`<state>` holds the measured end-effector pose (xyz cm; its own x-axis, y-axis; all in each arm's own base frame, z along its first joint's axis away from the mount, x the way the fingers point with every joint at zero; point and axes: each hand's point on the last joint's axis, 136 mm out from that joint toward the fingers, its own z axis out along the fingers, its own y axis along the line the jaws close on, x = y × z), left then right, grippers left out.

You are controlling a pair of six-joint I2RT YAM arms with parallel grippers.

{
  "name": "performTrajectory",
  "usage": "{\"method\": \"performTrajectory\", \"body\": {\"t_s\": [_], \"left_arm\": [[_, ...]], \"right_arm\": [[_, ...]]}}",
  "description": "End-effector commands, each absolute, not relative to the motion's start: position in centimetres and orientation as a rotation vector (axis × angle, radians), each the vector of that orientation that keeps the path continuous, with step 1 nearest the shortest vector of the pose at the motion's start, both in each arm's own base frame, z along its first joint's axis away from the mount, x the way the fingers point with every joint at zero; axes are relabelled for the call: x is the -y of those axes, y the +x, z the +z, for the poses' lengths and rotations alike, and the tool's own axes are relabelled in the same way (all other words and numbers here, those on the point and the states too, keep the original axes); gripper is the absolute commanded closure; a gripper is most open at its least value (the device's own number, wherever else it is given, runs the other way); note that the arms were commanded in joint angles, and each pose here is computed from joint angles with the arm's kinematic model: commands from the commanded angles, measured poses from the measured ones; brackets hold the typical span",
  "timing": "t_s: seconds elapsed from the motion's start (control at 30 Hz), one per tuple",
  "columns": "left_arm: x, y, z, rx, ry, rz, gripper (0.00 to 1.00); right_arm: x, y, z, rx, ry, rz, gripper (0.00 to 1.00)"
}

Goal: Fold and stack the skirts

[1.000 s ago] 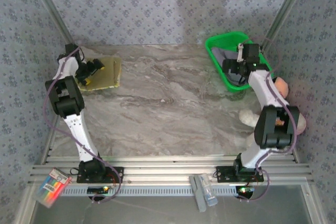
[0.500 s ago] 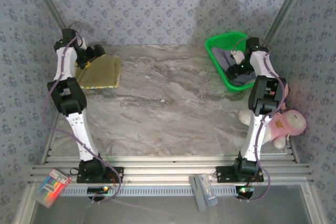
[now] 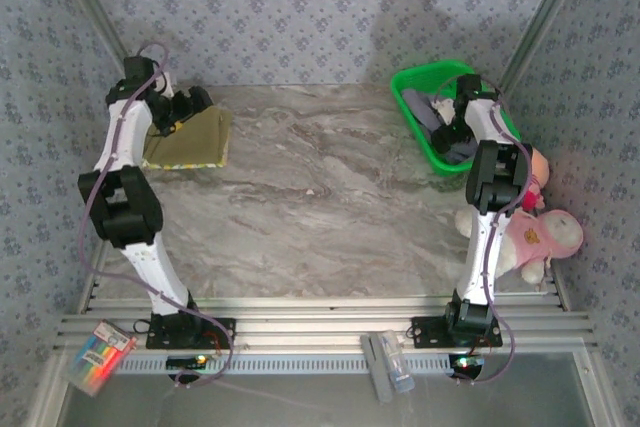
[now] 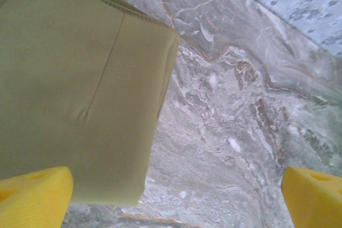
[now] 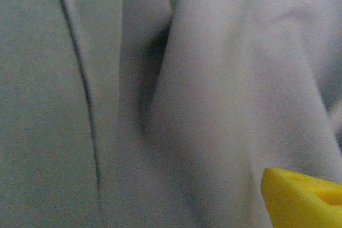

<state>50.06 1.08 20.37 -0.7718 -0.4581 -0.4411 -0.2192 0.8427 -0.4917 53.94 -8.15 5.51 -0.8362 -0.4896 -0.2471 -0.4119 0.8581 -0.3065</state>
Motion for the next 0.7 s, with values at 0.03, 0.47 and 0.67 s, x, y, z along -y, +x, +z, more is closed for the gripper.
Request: {"method": "performTrajectory", "body": {"t_s": [0.03,0.47,0.67], "left_arm": [[-0.1,49.4,24.0,-2.287,-0.512,-0.656,0.0],[1.2,44.1,25.1,-2.24,-0.509,-0.713,0.0],[1.5,44.0,25.9,-2.218,-0.509,-0.742,0.0]], "right_arm": [[9.2,55.8,6.3,-2.634,-0.606,-0.521,0.25],[13.1,57.7,24.2,-2.14,-0.118,-0.915,1.0],[9.3,56.4,32.9,-1.975,-0.053,-0.752,1.0]]}}
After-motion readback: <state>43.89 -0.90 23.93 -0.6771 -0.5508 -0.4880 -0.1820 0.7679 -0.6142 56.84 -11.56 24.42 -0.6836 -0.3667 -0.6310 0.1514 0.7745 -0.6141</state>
